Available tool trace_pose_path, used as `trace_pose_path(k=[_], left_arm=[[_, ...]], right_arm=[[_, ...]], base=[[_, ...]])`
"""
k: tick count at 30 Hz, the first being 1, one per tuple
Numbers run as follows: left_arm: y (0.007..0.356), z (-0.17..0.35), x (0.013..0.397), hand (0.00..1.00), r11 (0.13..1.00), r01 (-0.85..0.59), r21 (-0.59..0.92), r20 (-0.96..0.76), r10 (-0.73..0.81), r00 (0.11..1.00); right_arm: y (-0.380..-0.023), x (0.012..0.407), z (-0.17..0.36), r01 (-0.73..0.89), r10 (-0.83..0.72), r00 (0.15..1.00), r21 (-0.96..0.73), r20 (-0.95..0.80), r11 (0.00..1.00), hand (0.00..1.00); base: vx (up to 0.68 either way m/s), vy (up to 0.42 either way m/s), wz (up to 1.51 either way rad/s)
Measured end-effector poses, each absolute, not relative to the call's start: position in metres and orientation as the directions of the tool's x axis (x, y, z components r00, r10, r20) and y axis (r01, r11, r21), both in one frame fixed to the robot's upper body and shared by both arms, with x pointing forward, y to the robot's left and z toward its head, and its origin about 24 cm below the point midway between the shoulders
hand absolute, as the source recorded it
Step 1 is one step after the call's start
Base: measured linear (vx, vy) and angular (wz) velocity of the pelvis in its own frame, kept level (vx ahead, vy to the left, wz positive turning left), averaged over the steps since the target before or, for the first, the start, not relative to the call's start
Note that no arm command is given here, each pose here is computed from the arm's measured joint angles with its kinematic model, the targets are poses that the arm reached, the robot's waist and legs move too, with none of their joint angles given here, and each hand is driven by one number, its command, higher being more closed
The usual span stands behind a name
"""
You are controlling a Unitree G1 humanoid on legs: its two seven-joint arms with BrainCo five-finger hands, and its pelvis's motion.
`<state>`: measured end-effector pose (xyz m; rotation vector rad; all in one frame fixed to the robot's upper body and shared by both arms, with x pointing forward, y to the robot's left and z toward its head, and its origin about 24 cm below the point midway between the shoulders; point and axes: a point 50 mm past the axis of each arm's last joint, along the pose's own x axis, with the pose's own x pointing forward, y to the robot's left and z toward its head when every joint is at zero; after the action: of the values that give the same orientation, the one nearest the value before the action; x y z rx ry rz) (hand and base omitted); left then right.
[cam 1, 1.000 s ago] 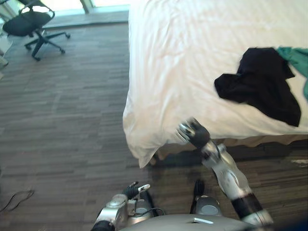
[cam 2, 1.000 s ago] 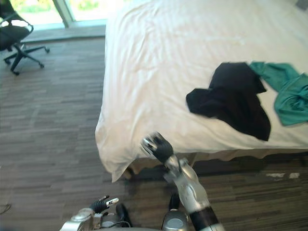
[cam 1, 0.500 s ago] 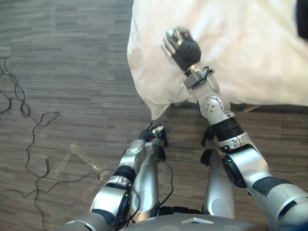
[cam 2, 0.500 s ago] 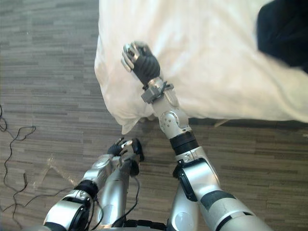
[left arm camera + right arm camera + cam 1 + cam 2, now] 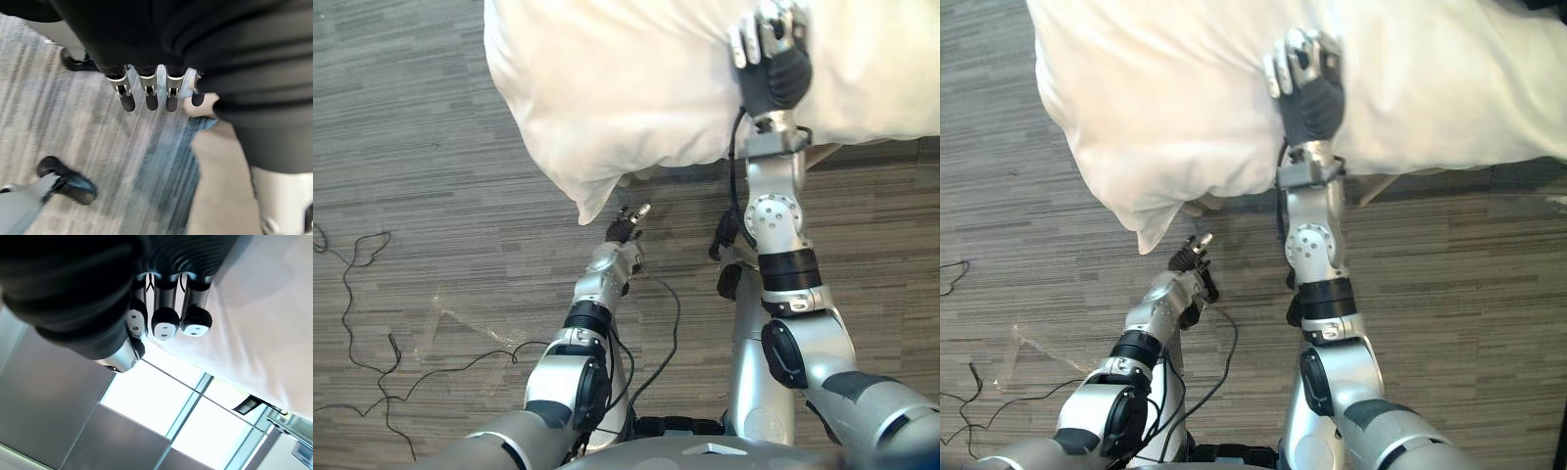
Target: Tidy the bed and pick cloth on bed and put in laundry
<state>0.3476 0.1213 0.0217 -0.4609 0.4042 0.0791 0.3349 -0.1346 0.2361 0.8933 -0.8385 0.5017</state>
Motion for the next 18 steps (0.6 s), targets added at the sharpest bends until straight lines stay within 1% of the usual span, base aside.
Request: trace_pose_path(k=[3,4,5,6,7,8,9,11,13,14,15,18], left_arm=[[0.136,0.016,0.344,0.00,0.906,-0.184,-0.382,-0.419,0.007,0.908],[0.142,0.011,0.340,0.00,0.910,-0.194,-0.367,-0.432,0.018,0.902],[0.148,0.005,0.335,0.00,0.913,-0.196,-0.357,-0.443,0.019,0.896],[0.151,0.001,0.331,0.00,0.915,-0.201,-0.349,-0.450,0.024,0.893],[0.156,-0.006,0.324,0.00,0.915,-0.207,-0.346,-0.462,0.026,0.887],[0.160,-0.013,0.318,0.00,0.917,-0.208,-0.342,-0.473,0.023,0.881],[0.163,-0.017,0.314,0.00,0.919,-0.207,-0.336,-0.481,0.022,0.876],[0.173,-0.031,0.300,0.00,0.924,-0.215,-0.315,-0.502,0.030,0.864],[0.177,-0.041,0.289,0.00,0.932,-0.213,-0.293,-0.517,0.033,0.855],[0.179,-0.051,0.278,0.00,0.945,-0.200,-0.257,-0.542,0.031,0.840],[0.181,-0.054,0.273,0.00,0.948,-0.196,-0.249,-0.552,0.027,0.834],[0.174,-0.081,0.244,0.00,0.965,-0.145,-0.218,-0.620,-0.023,0.784]], right_arm=[[-0.162,0.329,0.204,-0.631,-0.024,0.633,0.534,0.774,0.563,1.00],[-0.177,0.326,0.182,-0.575,-0.063,0.679,0.583,0.731,0.574,1.00],[-0.193,0.323,0.151,-0.478,-0.119,0.751,0.659,0.650,0.581,0.00],[-0.203,0.319,0.129,-0.399,-0.159,0.798,0.707,0.582,0.584,0.00],[-0.217,0.307,0.095,-0.277,-0.214,0.854,0.761,0.475,0.587,0.00],[-0.227,0.293,0.067,-0.163,-0.259,0.891,0.795,0.373,0.584,0.00],[-0.233,0.282,0.050,-0.093,-0.281,0.908,0.804,0.311,0.588,0.00],[-0.242,0.249,0.005,0.091,-0.310,0.941,0.783,0.134,0.616,0.00],[-0.245,0.226,-0.020,0.192,-0.315,0.949,0.740,0.028,0.644,0.00],[-0.244,0.206,-0.041,0.272,-0.318,0.946,0.707,-0.070,0.653,0.00],[-0.242,0.197,-0.050,0.302,-0.321,0.941,0.697,-0.109,0.650,0.00],[-0.237,0.153,-0.083,0.434,-0.341,0.900,0.635,-0.271,0.639,0.00]], base=[[0.05,0.090,-0.15],[0.06,0.111,-0.18],[0.05,0.086,-0.21],[0.05,0.084,-0.22],[0.06,0.087,-0.24],[0.06,0.085,-0.24],[0.05,0.076,-0.24],[0.05,0.063,-0.26],[0.05,0.021,-0.21],[0.08,-0.010,-0.15],[0.11,-0.024,-0.06],[0.17,-0.046,0.02]])
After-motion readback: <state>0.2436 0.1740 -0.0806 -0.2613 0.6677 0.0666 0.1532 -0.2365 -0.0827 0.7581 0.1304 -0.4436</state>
